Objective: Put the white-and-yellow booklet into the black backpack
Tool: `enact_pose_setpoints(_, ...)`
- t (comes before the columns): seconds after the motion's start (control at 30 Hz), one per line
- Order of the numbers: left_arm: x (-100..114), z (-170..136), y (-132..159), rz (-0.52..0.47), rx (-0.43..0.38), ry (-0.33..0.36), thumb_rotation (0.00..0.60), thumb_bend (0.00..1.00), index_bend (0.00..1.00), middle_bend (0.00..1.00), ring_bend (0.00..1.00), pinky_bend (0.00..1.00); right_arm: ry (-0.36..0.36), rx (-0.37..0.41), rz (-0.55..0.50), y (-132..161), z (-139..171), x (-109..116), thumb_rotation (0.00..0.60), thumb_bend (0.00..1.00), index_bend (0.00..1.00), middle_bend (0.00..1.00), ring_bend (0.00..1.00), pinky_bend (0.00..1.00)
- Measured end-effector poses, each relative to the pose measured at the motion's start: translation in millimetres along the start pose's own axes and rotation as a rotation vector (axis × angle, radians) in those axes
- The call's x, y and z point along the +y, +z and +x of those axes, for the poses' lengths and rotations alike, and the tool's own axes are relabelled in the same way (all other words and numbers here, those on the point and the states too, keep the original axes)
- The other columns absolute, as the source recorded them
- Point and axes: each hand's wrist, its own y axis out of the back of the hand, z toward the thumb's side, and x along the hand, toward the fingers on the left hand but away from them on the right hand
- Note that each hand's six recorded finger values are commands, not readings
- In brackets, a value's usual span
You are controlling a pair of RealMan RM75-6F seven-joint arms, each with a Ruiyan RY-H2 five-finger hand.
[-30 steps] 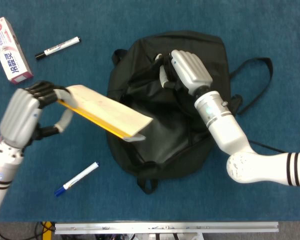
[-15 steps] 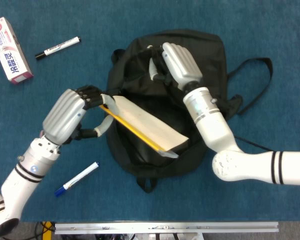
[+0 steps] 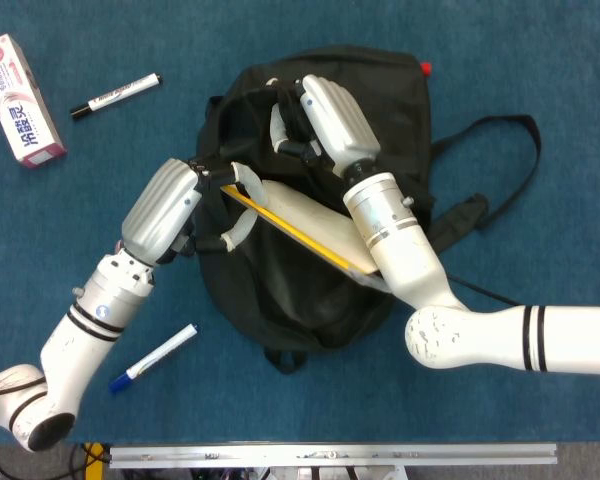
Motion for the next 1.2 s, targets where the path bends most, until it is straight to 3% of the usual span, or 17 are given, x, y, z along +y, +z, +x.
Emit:
enact_pose_setpoints(0.3,-2,0,-28,0.06,0.065,0.039,0.6,0.41,0.61,0.52,0.49,0.43,-0.029,0.02,-0.052,7,1,9,0.6,0.71,0.63,0.6,0.61,0.83)
enact_pose_setpoints(0.5,-4,-4,-42,0.16,0.089,0.071,0.6,0.41,0.61,0.52,0.49,0.44,-0.042,0.026,-0.088,15,-1,8,0.6,0.71,0.63,0.6,0.61,0.83)
enact_pose_setpoints(0.87,-8,-4,-52,0.313,0.107,0.211,0.6,0.41,0.61,0.53,0.5,0.47,-0.069,0.02,-0.13,23,-3,11,0.6,0.71,0.63,0.6,0.61,0.83)
enact_pose_setpoints(1.2,-23,-9,-66,0.42,0.131,0.193,0.6,0.41,0.62,0.54,0.5,0.48,-0.062,0.006,-0.157,27,-3,9,0.6,0.71,0.63,0.6,0.61,0.83)
